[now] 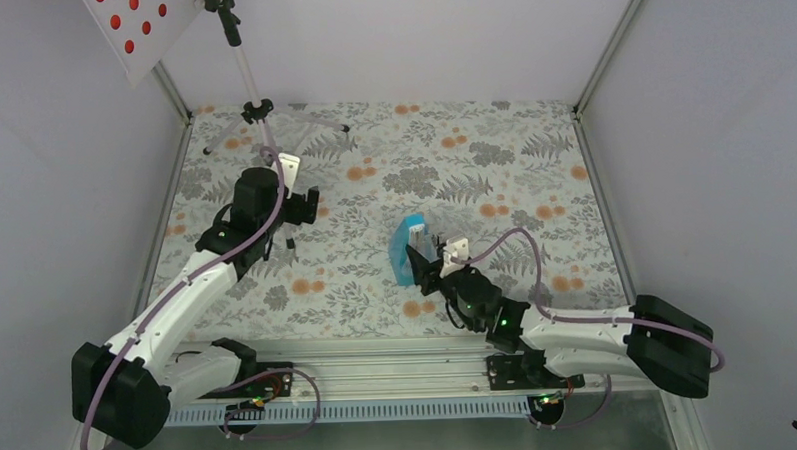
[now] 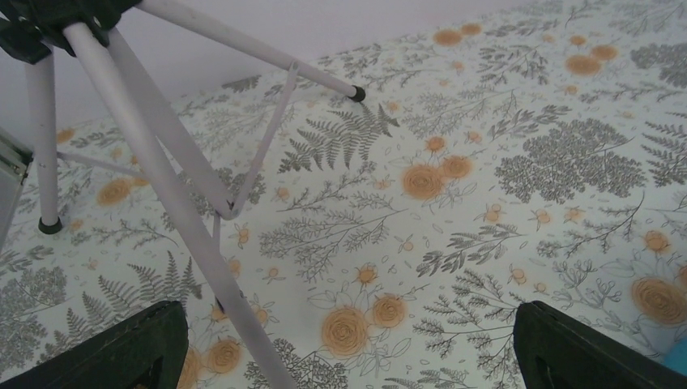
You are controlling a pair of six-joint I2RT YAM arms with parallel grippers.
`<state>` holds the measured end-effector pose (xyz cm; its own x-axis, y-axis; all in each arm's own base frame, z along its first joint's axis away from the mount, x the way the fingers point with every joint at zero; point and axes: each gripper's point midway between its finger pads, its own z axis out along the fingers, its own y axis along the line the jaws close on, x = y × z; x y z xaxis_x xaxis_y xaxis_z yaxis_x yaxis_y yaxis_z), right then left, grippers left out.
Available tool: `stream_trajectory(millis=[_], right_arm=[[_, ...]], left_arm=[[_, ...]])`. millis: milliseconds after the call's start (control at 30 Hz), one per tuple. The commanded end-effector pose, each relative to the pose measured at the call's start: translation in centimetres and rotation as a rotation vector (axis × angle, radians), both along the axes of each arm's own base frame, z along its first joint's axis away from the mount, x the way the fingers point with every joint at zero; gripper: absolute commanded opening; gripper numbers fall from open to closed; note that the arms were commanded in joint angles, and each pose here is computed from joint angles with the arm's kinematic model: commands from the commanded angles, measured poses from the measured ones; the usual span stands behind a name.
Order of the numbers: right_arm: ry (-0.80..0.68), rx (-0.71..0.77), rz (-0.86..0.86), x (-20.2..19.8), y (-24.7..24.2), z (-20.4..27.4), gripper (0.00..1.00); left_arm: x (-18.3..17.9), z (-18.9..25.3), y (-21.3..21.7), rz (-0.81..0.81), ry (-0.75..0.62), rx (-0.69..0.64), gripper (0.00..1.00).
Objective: Pack up the instrument practice props
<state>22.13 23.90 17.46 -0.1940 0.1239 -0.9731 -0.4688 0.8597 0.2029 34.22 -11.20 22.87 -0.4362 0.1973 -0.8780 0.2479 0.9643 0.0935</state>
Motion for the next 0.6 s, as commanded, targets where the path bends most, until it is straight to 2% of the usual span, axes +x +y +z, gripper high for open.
stream_trajectory(millis=[0, 567], right_arm=[[-0.019, 0.083, -0.078, 0.53, -0.67, 0.8, 0.33], [-0.047, 0.072, -0.102, 0.65, -0.26, 0.41, 0.34]], left_arm=[[0.58, 0.89, 0.29, 0.015, -0.029, 0.01, 1.0], [0.55, 0.59, -0.21, -0.01, -0.02, 0.001, 1.0]])
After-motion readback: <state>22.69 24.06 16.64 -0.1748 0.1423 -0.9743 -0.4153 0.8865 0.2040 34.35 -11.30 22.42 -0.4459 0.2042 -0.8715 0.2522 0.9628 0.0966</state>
